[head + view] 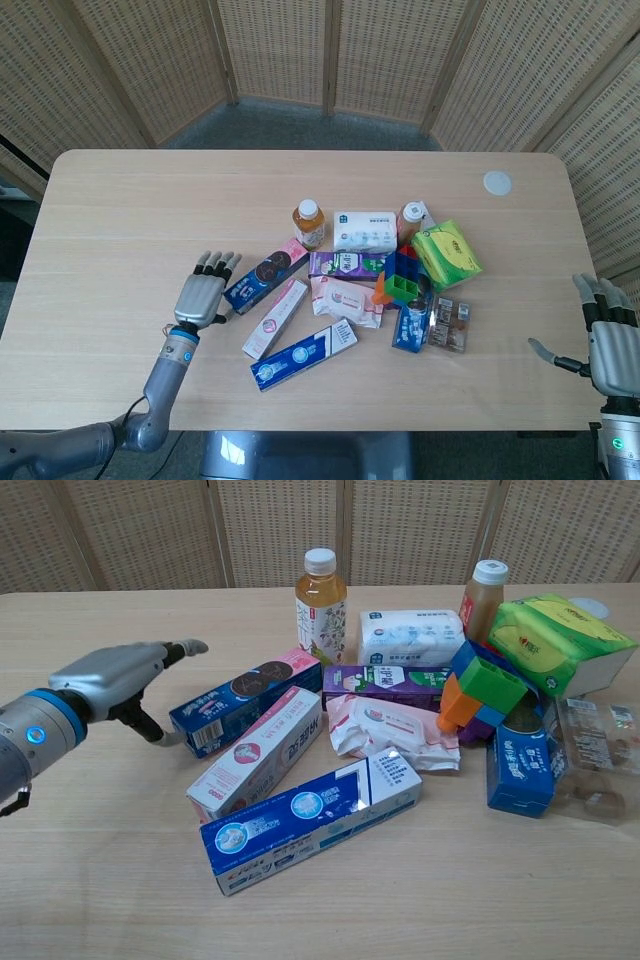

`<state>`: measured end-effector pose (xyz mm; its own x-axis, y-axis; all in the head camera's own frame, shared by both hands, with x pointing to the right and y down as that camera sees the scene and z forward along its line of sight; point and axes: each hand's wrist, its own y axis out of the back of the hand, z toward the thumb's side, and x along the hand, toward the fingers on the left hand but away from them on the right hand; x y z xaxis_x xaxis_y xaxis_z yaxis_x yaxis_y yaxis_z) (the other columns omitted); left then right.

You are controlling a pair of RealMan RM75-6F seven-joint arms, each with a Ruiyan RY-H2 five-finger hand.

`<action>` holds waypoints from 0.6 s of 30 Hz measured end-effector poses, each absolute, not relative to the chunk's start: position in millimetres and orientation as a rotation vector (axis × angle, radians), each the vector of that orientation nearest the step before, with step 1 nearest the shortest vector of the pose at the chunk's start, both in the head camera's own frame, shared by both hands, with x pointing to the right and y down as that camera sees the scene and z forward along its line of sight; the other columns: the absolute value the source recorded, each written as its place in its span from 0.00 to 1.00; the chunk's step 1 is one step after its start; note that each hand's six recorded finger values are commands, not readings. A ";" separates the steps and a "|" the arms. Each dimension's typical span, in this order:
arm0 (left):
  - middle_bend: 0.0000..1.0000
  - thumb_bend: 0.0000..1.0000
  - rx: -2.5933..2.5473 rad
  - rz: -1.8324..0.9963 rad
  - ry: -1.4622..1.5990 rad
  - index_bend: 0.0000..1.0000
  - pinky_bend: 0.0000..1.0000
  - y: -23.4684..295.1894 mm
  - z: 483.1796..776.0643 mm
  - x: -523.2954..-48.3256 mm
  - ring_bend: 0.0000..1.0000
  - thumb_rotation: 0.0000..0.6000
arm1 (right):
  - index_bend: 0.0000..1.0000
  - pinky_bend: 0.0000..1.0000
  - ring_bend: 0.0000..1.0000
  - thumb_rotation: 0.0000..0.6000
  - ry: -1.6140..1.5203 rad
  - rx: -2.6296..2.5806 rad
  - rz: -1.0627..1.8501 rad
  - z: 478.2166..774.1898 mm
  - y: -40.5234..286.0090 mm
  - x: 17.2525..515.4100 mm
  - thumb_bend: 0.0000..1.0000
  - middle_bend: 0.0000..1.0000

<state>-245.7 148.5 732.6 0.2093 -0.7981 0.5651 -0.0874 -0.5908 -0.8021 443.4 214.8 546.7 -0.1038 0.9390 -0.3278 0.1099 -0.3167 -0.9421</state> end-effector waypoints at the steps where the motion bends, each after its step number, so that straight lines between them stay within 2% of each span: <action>1: 0.00 0.28 -1.831 -1.434 0.847 0.00 0.00 142.5 729.9 -252.0 0.00 1.00 | 0.00 0.00 0.00 0.52 -1.195 -1.462 1.500 546.4 214.9 443.0 0.03 0.00; 10: 0.00 0.28 -1.688 -1.487 1.053 0.00 0.00 104.6 696.3 -312.5 0.00 1.00 | 0.00 0.00 0.00 0.52 -1.185 -1.475 1.492 548.1 212.8 438.5 0.03 0.00; 18: 0.00 0.28 -1.756 -1.481 1.103 0.00 0.00 112.6 680.9 -316.2 0.00 1.00 | 0.00 0.00 0.00 0.53 -1.171 -1.491 1.484 551.3 210.9 434.8 0.03 0.00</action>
<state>-316.2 112.6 680.9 0.0398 -0.8707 0.4902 -0.2203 -0.4862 -0.8456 434.8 210.9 551.3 -0.0744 0.9376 -0.3397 0.1121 -0.3306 -0.9371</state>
